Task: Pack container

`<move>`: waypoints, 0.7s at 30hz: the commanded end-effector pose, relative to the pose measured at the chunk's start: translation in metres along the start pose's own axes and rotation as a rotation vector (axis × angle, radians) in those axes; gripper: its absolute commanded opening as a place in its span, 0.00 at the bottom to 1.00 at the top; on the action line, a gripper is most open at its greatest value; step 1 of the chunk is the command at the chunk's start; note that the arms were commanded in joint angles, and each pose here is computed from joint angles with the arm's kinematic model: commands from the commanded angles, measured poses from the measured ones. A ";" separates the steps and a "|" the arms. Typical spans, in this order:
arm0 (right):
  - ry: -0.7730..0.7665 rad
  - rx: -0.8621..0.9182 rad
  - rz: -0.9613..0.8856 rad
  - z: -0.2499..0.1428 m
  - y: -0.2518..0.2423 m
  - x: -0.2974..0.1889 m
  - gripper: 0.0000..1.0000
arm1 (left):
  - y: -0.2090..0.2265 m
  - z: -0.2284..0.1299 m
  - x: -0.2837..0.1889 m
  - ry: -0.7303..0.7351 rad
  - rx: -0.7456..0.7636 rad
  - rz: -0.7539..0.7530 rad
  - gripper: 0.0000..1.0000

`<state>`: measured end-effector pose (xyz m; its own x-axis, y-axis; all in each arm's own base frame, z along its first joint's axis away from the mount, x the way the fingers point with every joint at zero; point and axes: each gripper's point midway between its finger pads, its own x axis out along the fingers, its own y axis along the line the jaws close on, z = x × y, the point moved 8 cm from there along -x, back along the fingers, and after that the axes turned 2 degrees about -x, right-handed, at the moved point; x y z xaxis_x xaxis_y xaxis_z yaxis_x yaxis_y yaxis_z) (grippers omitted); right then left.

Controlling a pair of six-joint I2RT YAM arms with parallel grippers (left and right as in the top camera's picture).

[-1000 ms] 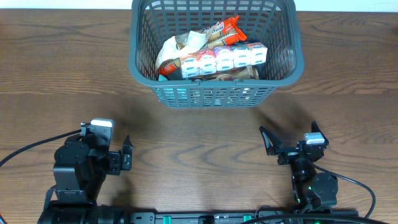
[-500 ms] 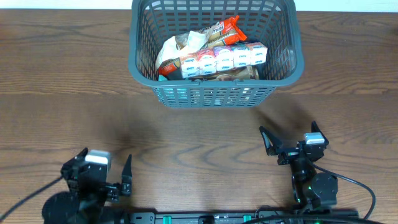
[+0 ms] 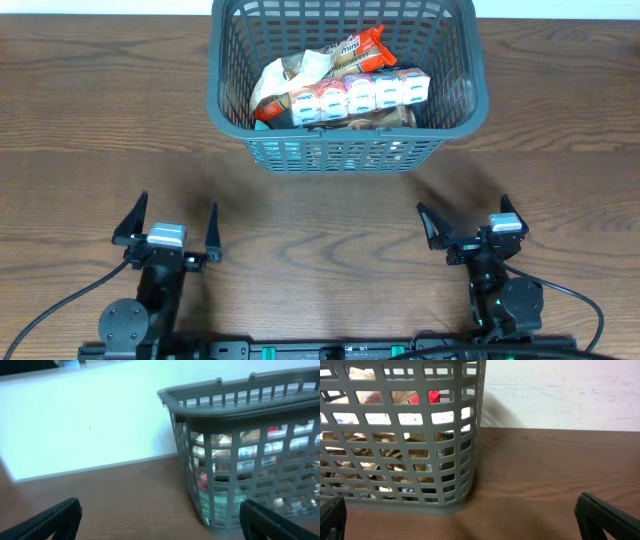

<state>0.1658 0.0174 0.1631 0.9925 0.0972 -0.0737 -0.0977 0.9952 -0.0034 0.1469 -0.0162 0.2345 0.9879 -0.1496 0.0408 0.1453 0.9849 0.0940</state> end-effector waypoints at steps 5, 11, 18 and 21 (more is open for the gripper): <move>0.000 -0.015 -0.004 0.000 -0.001 0.000 0.99 | -0.008 -0.044 0.014 0.007 -0.003 -0.061 0.98; 0.000 -0.015 -0.004 0.000 -0.001 0.000 0.99 | -0.021 -0.074 0.013 0.119 -0.028 -0.182 0.98; 0.000 -0.015 -0.004 0.000 -0.001 0.000 0.99 | -0.020 -0.080 0.013 0.155 -0.049 -0.172 0.98; 0.000 -0.015 -0.004 0.000 -0.001 0.000 0.99 | -0.020 -0.080 0.013 0.157 -0.064 -0.171 0.98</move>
<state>0.1658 0.0174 0.1631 0.9925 0.0972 -0.0737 -0.0977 0.9952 -0.0034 0.1621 -0.0283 0.1656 0.9585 -0.2736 -0.0798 0.2785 0.9586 0.0586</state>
